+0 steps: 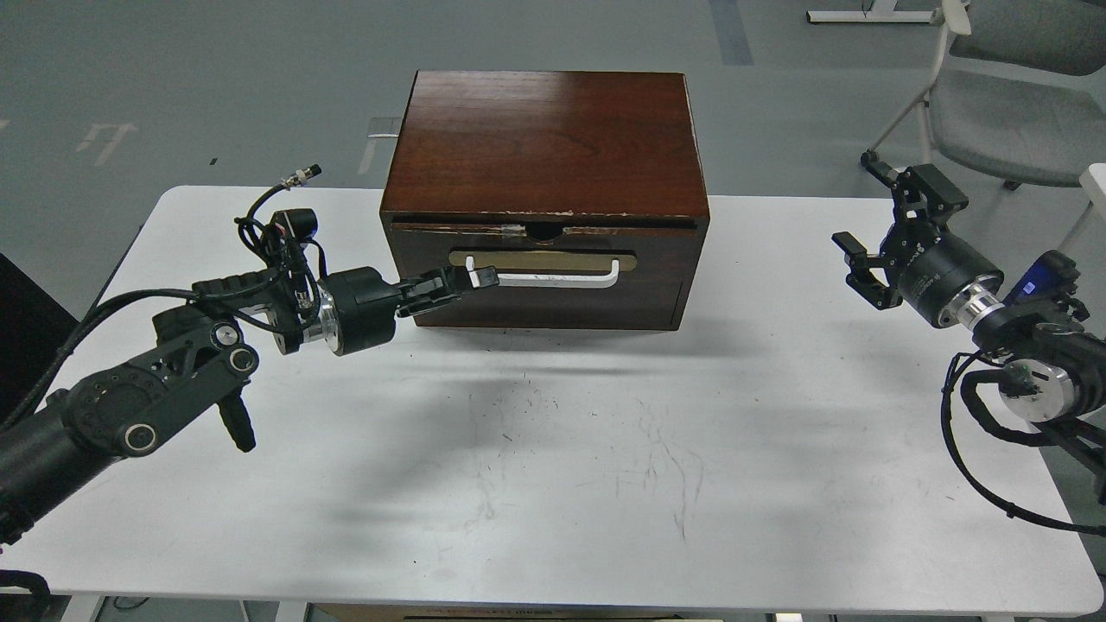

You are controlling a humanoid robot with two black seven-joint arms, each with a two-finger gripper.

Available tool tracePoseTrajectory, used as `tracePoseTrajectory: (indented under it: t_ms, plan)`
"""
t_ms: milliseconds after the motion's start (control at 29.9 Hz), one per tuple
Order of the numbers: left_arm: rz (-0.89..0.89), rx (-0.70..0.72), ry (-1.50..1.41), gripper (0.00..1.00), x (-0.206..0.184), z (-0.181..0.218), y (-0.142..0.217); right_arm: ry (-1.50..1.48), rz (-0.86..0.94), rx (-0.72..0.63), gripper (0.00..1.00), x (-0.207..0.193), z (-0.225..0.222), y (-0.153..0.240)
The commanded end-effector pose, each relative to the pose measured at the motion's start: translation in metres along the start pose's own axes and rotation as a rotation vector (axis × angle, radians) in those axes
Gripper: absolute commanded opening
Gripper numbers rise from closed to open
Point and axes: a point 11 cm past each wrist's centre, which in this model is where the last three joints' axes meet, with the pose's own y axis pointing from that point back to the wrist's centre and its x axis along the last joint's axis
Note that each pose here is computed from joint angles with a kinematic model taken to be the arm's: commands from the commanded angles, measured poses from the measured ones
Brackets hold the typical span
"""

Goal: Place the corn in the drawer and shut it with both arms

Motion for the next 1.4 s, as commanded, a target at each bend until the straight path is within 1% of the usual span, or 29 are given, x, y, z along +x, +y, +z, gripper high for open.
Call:
tracePoseTrajectory:
  t_ms: [0, 301, 468, 669, 735, 769, 802, 836, 903, 936, 1036, 1103, 1170, 1304, 1370]
  plan:
    - [0.003, 0.007, 0.002, 0.00, 0.001, -0.002, 0.001, 0.000, 0.000, 0.000, 0.99, 0.000, 0.000, 0.000]
    - [0.030, 0.020, -0.002, 0.00, 0.005, -0.007, 0.002, -0.001, -0.001, 0.001, 0.99, 0.000, 0.000, 0.000]
    - [0.009, -0.004, 0.014, 0.00, 0.003, 0.000, 0.001, 0.000, 0.000, 0.002, 0.99, 0.000, -0.001, 0.000]
    - [-0.047, -0.082, 0.061, 0.00, 0.003, 0.023, 0.014, 0.001, 0.002, 0.002, 0.99, 0.001, -0.001, 0.000]
    - [-0.034, -0.127, 0.078, 0.00, 0.009, 0.036, 0.018, 0.001, 0.002, 0.002, 0.99, 0.001, -0.001, 0.000]
    - [-0.017, -0.159, 0.107, 0.08, 0.013, 0.044, 0.021, 0.000, 0.002, 0.005, 0.99, 0.001, -0.002, 0.000]
    - [-0.007, -0.174, 0.128, 0.20, 0.016, 0.046, 0.024, -0.001, 0.002, 0.006, 0.99, 0.001, -0.003, 0.000]
    - [0.027, -0.203, 0.180, 0.50, 0.024, 0.050, 0.029, -0.005, 0.003, 0.014, 0.99, 0.001, -0.005, -0.001]
    - [0.065, -0.239, 0.246, 0.89, 0.033, 0.053, 0.034, -0.008, 0.006, 0.024, 0.99, 0.002, -0.008, -0.002]
    - [0.101, -0.274, 0.310, 1.00, 0.041, 0.056, 0.038, -0.012, 0.007, 0.032, 0.99, 0.001, -0.010, -0.002]
    - [0.195, -0.345, 0.452, 1.00, 0.061, 0.056, 0.056, -0.024, 0.008, 0.050, 0.99, 0.000, -0.014, -0.005]
    - [0.231, -0.367, 0.509, 1.00, 0.067, 0.053, 0.062, -0.028, 0.007, 0.054, 0.99, -0.001, -0.014, -0.006]
    - [0.288, -0.374, 0.611, 1.00, 0.068, 0.038, 0.075, -0.032, 0.002, 0.056, 0.99, -0.004, -0.013, -0.008]
    - [0.394, -0.389, 0.722, 1.00, 0.075, 0.017, 0.094, -0.048, -0.012, 0.053, 0.99, -0.013, -0.007, -0.013]
    - [0.471, -0.385, 0.794, 1.00, 0.075, -0.002, 0.109, -0.051, -0.017, 0.053, 1.00, -0.016, -0.006, -0.014]
